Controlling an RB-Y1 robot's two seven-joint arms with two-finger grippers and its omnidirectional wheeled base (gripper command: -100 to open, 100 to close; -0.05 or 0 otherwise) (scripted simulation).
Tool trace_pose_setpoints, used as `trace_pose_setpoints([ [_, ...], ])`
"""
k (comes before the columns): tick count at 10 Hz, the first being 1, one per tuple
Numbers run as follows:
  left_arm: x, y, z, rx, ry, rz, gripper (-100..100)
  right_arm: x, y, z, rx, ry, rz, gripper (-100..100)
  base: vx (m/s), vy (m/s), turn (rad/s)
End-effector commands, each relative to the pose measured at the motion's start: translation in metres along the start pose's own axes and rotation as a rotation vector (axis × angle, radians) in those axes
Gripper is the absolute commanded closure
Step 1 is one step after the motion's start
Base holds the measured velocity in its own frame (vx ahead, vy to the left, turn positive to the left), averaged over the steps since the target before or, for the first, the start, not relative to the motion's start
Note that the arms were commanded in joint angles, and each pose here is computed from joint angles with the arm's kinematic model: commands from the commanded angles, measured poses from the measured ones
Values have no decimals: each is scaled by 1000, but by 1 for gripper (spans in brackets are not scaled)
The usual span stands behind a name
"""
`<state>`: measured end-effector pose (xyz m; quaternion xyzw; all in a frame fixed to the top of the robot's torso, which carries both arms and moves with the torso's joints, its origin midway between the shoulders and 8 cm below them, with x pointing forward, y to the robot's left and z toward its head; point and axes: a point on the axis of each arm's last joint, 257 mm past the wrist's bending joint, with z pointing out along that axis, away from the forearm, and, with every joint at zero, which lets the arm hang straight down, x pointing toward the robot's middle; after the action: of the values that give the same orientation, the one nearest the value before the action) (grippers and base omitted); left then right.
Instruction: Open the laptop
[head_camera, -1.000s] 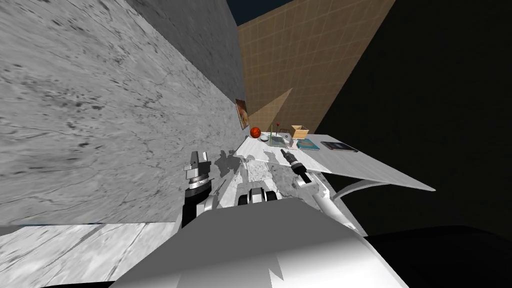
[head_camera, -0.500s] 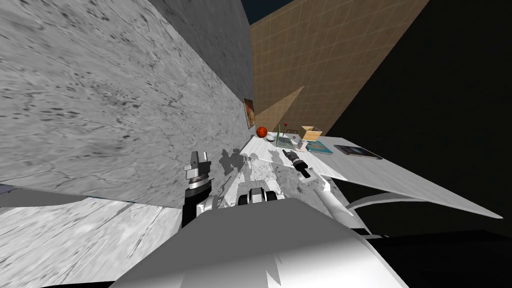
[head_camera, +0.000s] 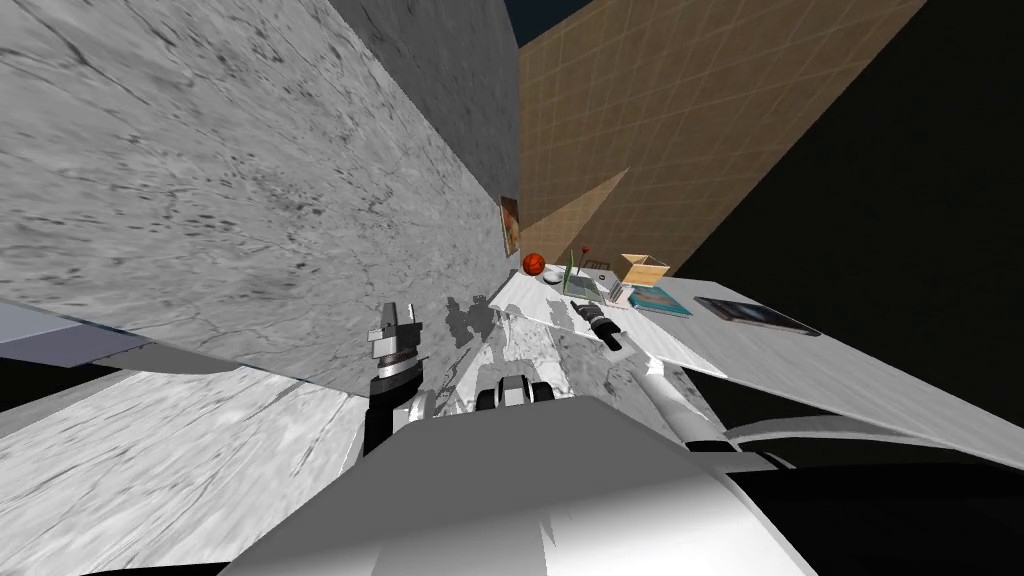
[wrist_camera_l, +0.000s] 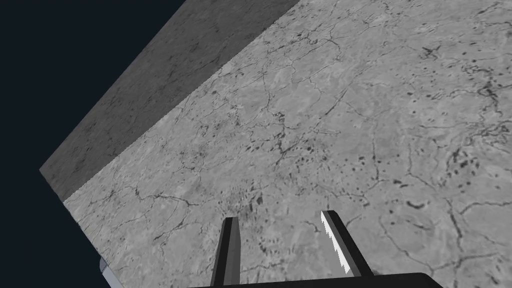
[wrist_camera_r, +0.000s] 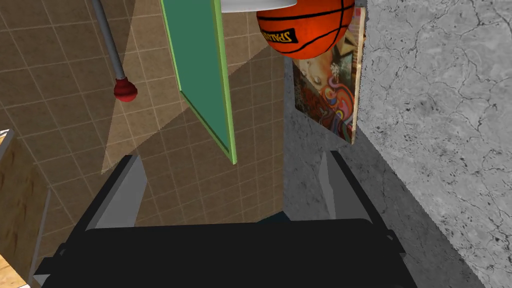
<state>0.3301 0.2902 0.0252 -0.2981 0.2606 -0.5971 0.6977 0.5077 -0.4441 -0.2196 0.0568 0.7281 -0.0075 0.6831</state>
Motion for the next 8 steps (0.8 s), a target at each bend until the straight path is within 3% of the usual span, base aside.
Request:
trace_pose_setpoints([
  [1,0,0,0,0,0,0,0,5,-28,6,55,34,-93,-100,10,34,89],
  [2,0,0,0,0,0,0,0,2,-49,12,95,49,-173,-100,20,47,175],
  [3,0,0,0,0,0,0,0,7,-53,10,102,60,-173,-100,13,41,97],
  [4,0,0,0,0,0,0,0,-1,-72,15,140,71,-250,-100,0,55,213],
  [5,0,0,0,0,0,0,0,6,-78,14,150,85,-250,-100,4,44,95],
  [6,0,0,0,0,0,0,0,-4,-97,18,188,93,-325,-100,14,49,156],
  [7,0,0,0,0,0,0,0,4,-104,16,200,111,-325,-100,14,34,91],
  [8,0,0,0,0,0,0,0,0,-130,16,249,137,-397,-100,11,33,190],
])
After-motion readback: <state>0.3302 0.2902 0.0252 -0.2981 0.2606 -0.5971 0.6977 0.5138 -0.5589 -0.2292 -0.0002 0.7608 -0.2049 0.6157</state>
